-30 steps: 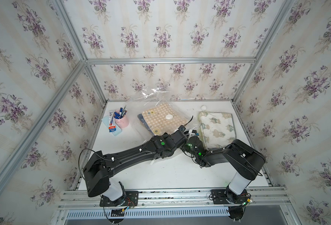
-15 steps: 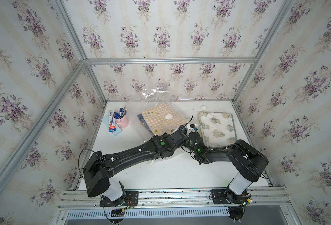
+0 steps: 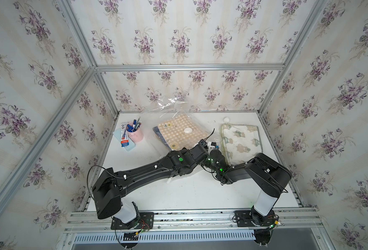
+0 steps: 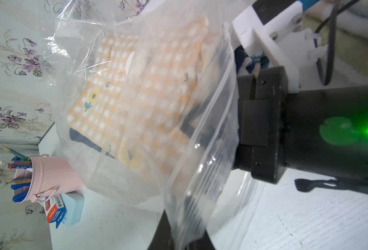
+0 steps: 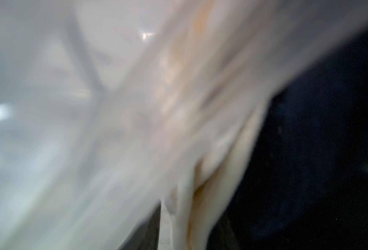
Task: Take the blanket out of the vacuum bag
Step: Take out the blanket from the vacuum bag.
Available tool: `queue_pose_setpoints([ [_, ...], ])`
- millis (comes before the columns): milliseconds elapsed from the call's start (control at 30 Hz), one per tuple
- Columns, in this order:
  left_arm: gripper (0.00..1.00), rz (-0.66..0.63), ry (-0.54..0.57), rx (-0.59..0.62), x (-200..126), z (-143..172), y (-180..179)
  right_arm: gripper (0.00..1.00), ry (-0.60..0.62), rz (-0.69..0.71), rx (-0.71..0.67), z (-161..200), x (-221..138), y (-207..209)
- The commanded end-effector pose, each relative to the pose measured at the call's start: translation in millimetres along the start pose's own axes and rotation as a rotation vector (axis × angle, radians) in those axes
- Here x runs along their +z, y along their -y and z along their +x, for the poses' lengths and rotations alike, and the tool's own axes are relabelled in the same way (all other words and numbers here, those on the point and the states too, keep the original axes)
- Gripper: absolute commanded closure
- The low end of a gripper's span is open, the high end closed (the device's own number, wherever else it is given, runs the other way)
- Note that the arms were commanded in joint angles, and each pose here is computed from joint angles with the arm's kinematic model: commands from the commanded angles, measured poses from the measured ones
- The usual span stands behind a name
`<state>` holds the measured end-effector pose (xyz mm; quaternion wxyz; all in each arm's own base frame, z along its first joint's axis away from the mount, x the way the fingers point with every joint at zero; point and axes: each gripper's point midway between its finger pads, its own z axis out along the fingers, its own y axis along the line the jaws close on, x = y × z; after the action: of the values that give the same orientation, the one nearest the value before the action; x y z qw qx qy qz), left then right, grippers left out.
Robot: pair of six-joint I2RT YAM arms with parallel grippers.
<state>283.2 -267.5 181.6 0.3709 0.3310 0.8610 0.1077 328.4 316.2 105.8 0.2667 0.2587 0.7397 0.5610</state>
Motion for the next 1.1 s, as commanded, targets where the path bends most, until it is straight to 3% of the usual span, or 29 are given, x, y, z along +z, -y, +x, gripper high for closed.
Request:
queue_pose_setpoints([
  [0, 0.87, 0.007, 0.015, -0.014, -3, -4, -1, 0.58, 0.07, -0.007, -0.013, -14, 6, -5],
  [167, 0.87, 0.014, 0.009, -0.006, -3, -2, 0, 0.61, 0.058, -0.023, -0.058, -19, 25, -19],
  [467, 0.87, 0.01, 0.025, -0.019, -6, -5, -3, 0.69, 0.044, 0.005, -0.024, -16, 36, -1],
  [733, 0.88, 0.008, 0.026, -0.019, -7, -5, -4, 1.0, 0.005, -0.047, -0.035, -10, 35, -15],
  [1067, 0.88, 0.003, 0.033, -0.035, -8, -7, -9, 1.0, -0.019, -0.17, -0.039, -6, 0, -62],
])
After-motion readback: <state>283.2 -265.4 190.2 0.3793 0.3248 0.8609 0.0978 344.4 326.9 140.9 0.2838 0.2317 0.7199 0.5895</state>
